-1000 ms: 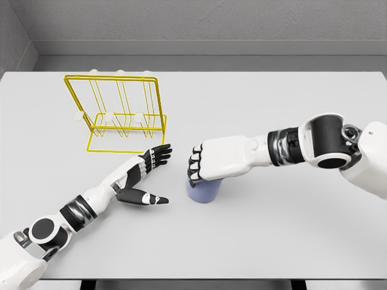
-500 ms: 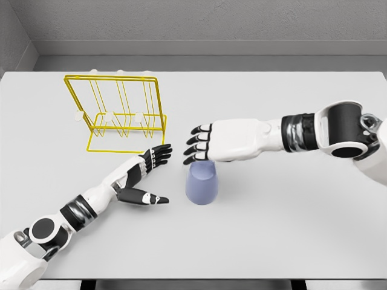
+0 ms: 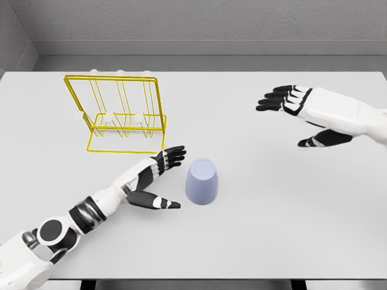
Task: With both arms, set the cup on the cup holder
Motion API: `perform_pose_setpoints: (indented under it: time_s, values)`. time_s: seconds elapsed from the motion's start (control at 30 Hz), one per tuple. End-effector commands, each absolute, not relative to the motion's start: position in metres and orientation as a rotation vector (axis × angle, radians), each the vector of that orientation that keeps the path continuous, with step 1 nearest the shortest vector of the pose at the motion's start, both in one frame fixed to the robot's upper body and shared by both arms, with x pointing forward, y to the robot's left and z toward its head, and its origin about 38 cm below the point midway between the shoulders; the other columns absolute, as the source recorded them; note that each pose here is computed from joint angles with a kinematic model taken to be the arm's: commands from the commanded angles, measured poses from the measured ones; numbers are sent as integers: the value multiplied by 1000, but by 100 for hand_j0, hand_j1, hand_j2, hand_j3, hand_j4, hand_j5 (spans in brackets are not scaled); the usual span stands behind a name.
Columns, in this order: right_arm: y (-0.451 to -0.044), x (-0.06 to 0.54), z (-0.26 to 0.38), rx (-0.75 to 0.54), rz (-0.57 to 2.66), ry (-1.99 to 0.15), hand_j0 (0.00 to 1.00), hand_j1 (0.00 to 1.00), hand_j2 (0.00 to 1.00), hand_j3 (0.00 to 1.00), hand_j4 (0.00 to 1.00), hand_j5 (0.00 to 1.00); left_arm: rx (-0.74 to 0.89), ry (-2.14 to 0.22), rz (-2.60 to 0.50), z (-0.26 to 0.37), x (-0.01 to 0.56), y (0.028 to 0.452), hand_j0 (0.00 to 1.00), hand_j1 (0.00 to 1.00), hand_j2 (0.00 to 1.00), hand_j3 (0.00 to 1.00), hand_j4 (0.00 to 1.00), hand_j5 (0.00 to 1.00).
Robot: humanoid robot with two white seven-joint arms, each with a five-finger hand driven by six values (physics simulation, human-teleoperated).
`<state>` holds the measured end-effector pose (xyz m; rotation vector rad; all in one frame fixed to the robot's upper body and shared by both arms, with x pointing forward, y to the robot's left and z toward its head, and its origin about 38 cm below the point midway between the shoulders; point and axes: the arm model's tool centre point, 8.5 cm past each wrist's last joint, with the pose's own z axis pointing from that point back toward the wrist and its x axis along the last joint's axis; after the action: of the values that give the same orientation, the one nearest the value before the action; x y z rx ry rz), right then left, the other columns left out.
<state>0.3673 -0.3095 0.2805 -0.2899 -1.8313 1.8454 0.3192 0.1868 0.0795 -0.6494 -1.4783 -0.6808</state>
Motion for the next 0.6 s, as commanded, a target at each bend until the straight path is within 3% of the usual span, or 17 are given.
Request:
perform_pose_setpoints:
  time_s: [0.0,0.57]
  values:
    - [-317,370,295,-332,1744,-1919,100,100,100,100,100,100,-669,-1478,-674,79,318,180,100,100,100,100,100,100]
    - [-327,379,268,-301,1633,-1897,100,100,100,100,100,100,-688,-1417,-673,69,338,146,100,100,100,100,100,100]
